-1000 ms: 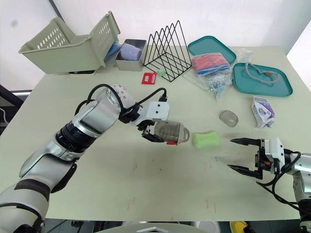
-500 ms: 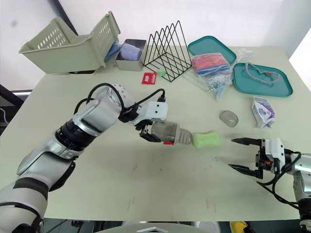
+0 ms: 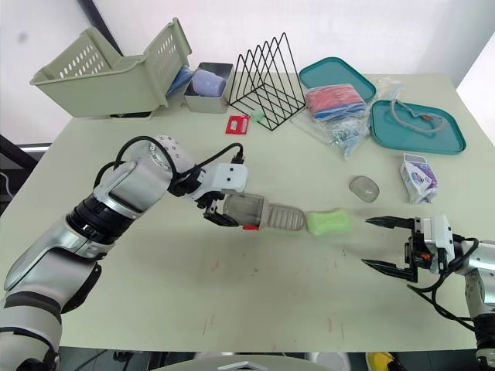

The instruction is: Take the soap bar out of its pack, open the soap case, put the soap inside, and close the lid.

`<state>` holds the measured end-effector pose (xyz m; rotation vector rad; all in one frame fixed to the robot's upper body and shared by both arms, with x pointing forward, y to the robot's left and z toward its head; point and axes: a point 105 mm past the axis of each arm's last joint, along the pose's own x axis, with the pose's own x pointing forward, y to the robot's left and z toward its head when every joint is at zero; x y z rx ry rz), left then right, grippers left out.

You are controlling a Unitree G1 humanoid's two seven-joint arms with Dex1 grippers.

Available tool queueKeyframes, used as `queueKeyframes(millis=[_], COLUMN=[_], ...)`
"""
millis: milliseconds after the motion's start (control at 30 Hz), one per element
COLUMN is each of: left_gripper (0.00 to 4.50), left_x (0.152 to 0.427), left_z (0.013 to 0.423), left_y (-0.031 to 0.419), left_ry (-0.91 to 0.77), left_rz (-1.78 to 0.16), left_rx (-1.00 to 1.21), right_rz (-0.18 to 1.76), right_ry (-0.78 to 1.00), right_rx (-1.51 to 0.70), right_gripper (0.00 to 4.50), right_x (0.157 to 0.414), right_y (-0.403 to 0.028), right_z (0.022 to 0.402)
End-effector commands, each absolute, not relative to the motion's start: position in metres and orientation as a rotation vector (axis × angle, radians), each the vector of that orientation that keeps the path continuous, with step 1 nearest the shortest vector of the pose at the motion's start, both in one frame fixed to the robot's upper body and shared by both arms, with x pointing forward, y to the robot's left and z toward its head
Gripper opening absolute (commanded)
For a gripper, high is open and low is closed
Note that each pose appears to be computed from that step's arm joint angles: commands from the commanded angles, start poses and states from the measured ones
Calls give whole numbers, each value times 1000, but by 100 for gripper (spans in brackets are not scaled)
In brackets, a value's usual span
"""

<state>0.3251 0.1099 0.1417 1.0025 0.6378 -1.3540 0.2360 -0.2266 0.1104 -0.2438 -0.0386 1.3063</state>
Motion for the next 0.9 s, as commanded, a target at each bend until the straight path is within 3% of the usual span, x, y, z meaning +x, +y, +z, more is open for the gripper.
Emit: queueKeyframes(millis=[33,200,267,633,900], left_gripper=[344,344,446,448,448], left_x=[332,332,333,328,312], left_z=[147,145,146,149,187], left_y=[118,122,121,129,126], left_ry=[601,598,586,563,427], left_rz=[-1307,-1309,-1308,-1344,-1403], left_rx=[1014,1026,1010,989,852], right_rz=[1335,1348,1347,1342,1323], right_ry=[-75,-51,-45,-28,-20], right_rx=[-210,-214,-221,-235,-249], right_gripper=[444,444,450,450,450], right_x=[232,231,230,231,236], right_y=[-221,-222,-223,-223,-223], right_z=[122,121,120,116,118])
